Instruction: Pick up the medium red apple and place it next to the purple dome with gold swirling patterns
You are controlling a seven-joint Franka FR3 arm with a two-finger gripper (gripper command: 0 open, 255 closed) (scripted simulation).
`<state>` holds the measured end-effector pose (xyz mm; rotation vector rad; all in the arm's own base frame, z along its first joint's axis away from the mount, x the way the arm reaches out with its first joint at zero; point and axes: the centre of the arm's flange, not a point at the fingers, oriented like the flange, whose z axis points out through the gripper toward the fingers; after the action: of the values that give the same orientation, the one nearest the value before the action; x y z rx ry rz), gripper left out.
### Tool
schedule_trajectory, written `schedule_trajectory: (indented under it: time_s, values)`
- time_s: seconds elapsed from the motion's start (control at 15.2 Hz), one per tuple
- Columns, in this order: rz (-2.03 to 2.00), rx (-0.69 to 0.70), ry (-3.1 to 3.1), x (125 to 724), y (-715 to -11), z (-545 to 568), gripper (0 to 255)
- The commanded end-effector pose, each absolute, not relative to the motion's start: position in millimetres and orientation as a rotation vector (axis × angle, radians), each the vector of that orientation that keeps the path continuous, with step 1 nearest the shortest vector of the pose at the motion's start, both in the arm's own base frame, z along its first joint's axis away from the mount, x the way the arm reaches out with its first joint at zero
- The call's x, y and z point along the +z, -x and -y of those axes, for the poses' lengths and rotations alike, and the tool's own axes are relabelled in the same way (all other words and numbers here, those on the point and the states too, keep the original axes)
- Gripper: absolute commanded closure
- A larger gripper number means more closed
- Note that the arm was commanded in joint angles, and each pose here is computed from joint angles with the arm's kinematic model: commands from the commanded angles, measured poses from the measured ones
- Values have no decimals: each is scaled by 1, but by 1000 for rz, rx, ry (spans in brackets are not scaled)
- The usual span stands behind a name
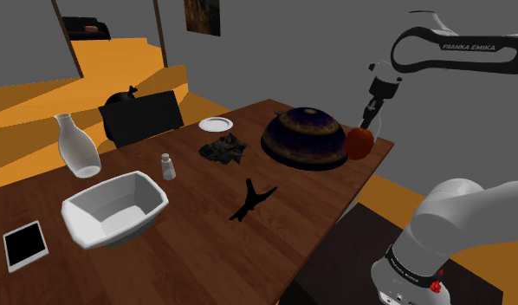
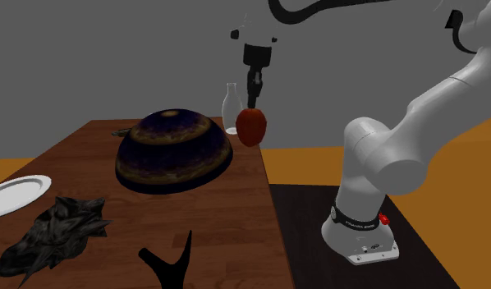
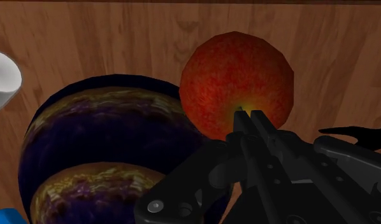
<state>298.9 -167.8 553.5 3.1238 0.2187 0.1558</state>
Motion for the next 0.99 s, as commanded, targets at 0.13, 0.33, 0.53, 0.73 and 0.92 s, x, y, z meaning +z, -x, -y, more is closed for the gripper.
schedule_trajectory:
  time_s: [0.13, 0.33, 0.53, 0.73, 0.92]
  values:
    - [-219, 157, -3124, 533, -299, 168, 255]
    - [-219, 157, -3124, 517, -299, 168, 255]
    - [-219, 157, -3124, 501, -299, 168, 255]
    - [-219, 157, -3124, 485, -299, 168, 255]
    - [-219, 157, -3124, 469, -299, 168, 255]
